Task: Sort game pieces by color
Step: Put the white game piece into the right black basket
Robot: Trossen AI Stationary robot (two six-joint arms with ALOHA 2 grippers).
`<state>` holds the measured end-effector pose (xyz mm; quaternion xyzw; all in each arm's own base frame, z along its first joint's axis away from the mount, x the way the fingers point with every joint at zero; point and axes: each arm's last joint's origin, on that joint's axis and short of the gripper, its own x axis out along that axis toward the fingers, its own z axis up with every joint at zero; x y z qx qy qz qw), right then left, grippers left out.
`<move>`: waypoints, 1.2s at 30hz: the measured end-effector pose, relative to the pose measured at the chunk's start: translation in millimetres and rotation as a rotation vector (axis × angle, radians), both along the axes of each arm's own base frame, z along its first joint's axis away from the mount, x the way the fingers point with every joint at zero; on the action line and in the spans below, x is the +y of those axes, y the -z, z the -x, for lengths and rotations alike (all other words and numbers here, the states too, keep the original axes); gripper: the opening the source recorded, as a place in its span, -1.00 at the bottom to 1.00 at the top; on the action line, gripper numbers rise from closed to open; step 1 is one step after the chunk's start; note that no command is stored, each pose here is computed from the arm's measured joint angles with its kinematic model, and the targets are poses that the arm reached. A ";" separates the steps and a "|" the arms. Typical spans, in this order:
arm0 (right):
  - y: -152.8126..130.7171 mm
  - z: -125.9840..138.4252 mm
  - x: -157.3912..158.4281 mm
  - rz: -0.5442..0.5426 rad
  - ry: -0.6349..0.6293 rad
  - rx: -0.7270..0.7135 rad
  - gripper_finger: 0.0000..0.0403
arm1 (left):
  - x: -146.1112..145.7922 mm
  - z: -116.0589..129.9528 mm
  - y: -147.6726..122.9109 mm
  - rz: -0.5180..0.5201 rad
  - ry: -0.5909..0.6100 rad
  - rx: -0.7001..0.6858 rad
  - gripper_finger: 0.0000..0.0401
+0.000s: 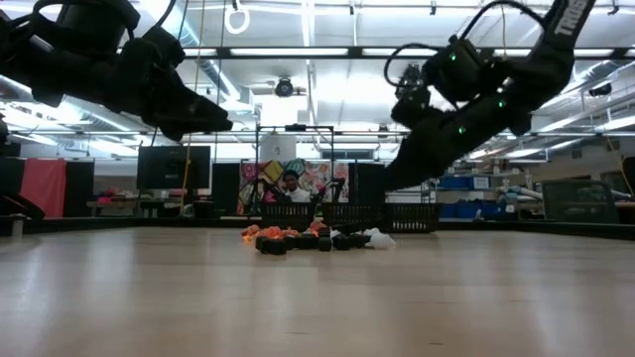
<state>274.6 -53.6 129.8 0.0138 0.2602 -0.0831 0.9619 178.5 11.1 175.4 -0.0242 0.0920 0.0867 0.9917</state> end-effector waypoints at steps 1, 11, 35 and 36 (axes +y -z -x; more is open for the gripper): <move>4.8 -1.5 0.6 0.014 0.003 0.009 0.21 | 0.0 0.0 0.1 0.000 0.000 0.001 -0.17; 36.4 -9.5 -6.2 -0.005 -0.023 0.015 0.22 | 0.0 0.0 0.1 -0.040 0.008 0.008 -0.17; 51.9 -0.5 -2.3 0.047 -0.074 0.094 -0.49 | 0.0 0.2 1.4 -0.040 0.008 0.021 -0.17; 51.3 -0.1 -2.3 0.047 -0.075 0.099 -0.50 | 0.0 0.3 1.5 -0.040 0.008 0.022 -0.17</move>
